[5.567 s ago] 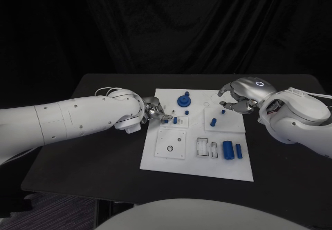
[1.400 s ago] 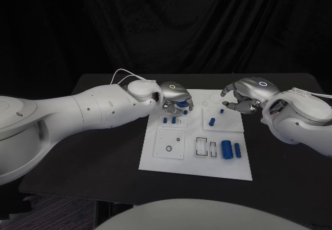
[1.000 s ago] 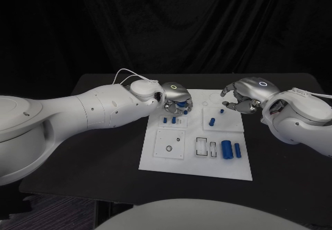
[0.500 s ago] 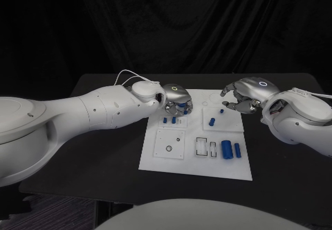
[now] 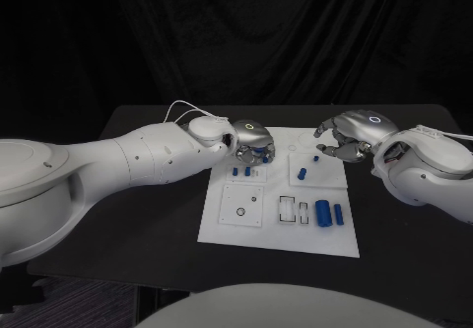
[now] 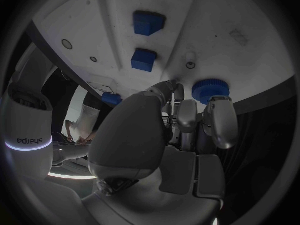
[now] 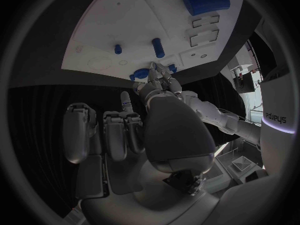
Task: Assemble the parts on the task board
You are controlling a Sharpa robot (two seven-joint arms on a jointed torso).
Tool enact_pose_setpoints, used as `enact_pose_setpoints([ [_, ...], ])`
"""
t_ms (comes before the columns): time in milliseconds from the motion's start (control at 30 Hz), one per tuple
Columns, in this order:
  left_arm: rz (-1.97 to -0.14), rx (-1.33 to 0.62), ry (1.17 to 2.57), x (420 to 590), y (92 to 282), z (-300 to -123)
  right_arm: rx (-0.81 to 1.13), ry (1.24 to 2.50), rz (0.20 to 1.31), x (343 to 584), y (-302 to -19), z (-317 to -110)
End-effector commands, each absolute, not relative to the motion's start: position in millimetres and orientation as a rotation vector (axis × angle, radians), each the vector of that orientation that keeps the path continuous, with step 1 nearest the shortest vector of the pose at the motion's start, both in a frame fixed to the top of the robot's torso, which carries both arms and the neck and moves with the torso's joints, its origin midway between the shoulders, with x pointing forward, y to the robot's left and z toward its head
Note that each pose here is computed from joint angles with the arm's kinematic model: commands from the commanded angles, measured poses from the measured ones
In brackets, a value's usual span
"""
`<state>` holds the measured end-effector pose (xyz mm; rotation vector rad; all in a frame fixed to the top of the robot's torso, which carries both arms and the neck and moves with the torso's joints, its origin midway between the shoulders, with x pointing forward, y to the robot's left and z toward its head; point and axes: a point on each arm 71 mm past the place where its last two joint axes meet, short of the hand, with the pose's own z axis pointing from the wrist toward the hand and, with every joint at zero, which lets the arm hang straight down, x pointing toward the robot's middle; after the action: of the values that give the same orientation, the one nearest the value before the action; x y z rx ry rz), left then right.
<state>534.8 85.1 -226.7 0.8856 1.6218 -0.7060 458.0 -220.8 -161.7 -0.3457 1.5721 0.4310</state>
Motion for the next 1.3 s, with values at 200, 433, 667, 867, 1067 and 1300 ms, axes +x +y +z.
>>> enact_pose_setpoints([
  [200,-0.734,0.879,1.531,532.7,89.0,-222.0,-0.333,1.565,0.421,458,-222,-162],
  [433,-0.745,0.861,1.483,526.6,99.9,-216.4,-0.329,1.566,0.416,458,-225,-162],
  [667,-0.732,0.854,1.467,522.7,114.1,-193.4,-0.312,1.576,0.414,458,-228,-162],
  [867,-0.703,0.853,1.531,519.8,127.2,-185.0,-0.303,1.582,0.414,459,-229,-162],
  [1067,-0.658,0.836,1.607,519.3,139.5,-186.7,-0.301,1.585,0.413,459,-230,-163],
  [1300,-0.621,0.811,1.630,522.7,145.6,-188.8,-0.302,1.590,0.409,459,-231,-163],
])
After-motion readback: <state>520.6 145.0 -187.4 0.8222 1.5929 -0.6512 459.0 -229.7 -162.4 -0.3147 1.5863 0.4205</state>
